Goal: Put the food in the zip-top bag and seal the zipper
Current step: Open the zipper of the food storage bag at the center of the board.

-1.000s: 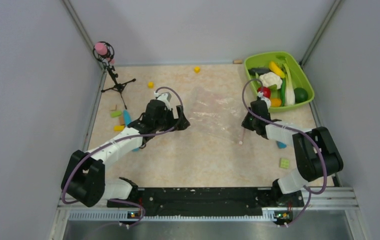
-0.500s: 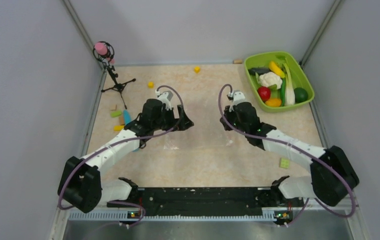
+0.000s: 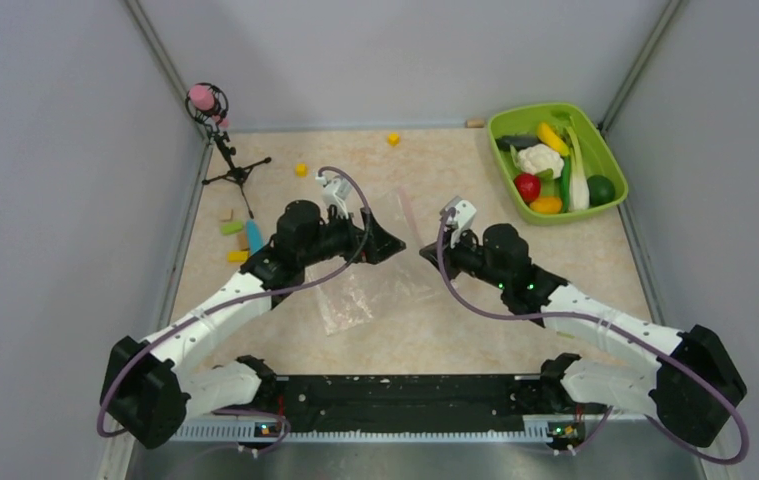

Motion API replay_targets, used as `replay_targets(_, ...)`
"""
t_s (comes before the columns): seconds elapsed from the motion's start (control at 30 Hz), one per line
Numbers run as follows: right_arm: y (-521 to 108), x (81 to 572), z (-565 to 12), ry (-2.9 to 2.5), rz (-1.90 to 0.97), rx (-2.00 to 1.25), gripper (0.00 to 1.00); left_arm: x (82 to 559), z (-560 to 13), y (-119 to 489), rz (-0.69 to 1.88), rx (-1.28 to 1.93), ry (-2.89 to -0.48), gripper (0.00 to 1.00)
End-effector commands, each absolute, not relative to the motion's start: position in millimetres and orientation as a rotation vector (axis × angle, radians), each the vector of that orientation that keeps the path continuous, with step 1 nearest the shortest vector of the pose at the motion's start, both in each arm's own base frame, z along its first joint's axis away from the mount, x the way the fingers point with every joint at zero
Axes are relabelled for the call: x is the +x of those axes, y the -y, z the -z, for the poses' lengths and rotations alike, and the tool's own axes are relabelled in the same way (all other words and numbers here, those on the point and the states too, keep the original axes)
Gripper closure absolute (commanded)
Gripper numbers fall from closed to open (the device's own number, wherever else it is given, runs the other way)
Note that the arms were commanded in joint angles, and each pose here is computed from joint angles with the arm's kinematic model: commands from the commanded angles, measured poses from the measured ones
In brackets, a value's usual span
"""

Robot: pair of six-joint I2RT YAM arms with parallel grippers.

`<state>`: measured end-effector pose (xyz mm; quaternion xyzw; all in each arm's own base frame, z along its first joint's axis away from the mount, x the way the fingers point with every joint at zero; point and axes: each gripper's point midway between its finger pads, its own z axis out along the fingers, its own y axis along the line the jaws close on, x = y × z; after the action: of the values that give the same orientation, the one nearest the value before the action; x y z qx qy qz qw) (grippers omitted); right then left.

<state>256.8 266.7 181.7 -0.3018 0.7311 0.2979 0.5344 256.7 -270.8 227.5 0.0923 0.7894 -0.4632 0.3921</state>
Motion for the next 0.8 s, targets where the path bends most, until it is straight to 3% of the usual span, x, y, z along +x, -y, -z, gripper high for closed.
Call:
replay_targets(0.0,-283.2,252.9,-202.9,-1.651,-0.696,-0.768,1.0,267.2,-243.5,285.4,1.154,0.196,-1.976,0.02)
replay_targets(0.23,-291.8,252.4,-196.6,-1.695,-0.629,-0.781,1.0,287.2,-233.8,291.8,1.0,0.082,-2.051,0.04)
replay_targets(0.37,-298.0,249.7,-198.3,-1.693,-0.62,-0.786,1.0,292.1,-222.8,295.1,0.954,0.081,-2.094,0.19)
replay_targets(0.63,-305.8,244.8,-201.9,-1.663,-0.621,-0.824,1.0,292.0,-209.9,299.8,0.912,0.085,-2.137,0.35)
replay_targets(0.77,-304.4,250.1,-200.7,-1.67,-0.584,-0.803,1.0,291.9,-208.0,306.5,0.924,0.113,-2.147,0.61)
